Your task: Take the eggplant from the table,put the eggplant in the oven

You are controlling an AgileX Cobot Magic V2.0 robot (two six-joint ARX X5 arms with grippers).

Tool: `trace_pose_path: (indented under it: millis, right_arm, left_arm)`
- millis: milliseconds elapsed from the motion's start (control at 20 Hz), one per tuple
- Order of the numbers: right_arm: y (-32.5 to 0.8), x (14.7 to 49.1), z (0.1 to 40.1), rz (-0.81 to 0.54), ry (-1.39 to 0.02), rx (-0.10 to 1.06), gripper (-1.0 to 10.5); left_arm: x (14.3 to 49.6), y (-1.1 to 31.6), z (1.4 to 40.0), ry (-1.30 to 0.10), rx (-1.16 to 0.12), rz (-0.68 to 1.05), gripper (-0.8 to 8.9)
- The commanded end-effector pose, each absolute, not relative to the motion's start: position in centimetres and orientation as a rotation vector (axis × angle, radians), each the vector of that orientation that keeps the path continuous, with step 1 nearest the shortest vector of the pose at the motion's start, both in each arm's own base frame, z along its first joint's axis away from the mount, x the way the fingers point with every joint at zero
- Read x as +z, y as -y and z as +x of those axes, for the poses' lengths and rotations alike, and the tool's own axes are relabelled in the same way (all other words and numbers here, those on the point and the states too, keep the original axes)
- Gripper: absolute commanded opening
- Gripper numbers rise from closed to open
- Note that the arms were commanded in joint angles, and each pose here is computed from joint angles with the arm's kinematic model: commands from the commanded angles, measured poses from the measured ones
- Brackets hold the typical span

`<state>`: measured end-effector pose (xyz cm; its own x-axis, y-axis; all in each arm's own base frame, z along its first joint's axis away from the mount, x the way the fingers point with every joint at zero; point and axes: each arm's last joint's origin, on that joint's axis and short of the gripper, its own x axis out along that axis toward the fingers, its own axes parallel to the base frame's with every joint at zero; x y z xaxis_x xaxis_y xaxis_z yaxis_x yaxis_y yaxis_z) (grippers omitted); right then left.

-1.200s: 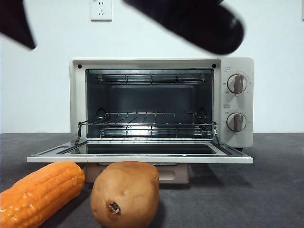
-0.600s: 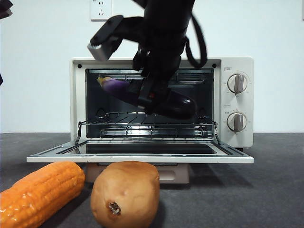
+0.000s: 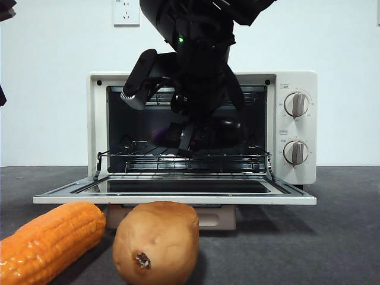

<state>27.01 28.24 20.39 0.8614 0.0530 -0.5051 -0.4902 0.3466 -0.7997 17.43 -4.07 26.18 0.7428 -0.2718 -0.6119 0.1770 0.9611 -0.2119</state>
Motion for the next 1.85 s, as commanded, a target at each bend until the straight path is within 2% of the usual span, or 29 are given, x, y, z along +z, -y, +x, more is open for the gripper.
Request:
trace_pose_path:
  millis: [50,500,650,750,900,1200,1400,1600,1850]
  right_arm:
    - [-29.0,20.1,27.0,-1.15,-0.42,0.354,3.4]
    - [-30.2,20.7,25.3,-1.103,-0.396,0.344,3.4]
    - [-30.2,22.4,23.9,-1.016,-0.392,0.349,3.4]
    - [-29.6,24.8,22.1,-0.944,-0.387,0.359,3.4]
    - [-27.5,29.1,19.3,-0.848,-0.373,0.377,3.3]
    - [-21.5,35.3,14.9,-0.649,-0.357,0.36,1.6]
    - [-18.2,37.5,13.0,-0.571,-0.335,0.35,0.7]
    - [-15.8,39.2,11.6,-0.49,-0.292,0.346,0.5]
    - [-13.3,40.8,10.0,-0.389,-0.232,0.383,0.2]
  left_arm:
    - [26.5,4.2,17.6,-0.681,-0.253,-0.147,0.04]
    - [25.8,4.3,18.3,-0.717,-0.253,-0.13,0.04]
    - [25.0,4.5,19.3,-0.755,-0.254,-0.13,0.04]
    - [24.1,4.8,20.2,-0.796,-0.286,-0.141,0.04]
    - [21.9,5.1,21.7,-0.898,-0.288,-0.141,0.04]
    - [18.3,5.2,24.1,-1.03,-0.387,-0.215,0.04]
    - [16.3,5.1,24.7,-1.115,-0.427,-0.254,0.04]
    - [15.2,5.2,25.0,-1.164,-0.471,-0.279,0.04]
    - [14.4,5.5,25.0,-1.19,-0.586,-0.317,0.04]
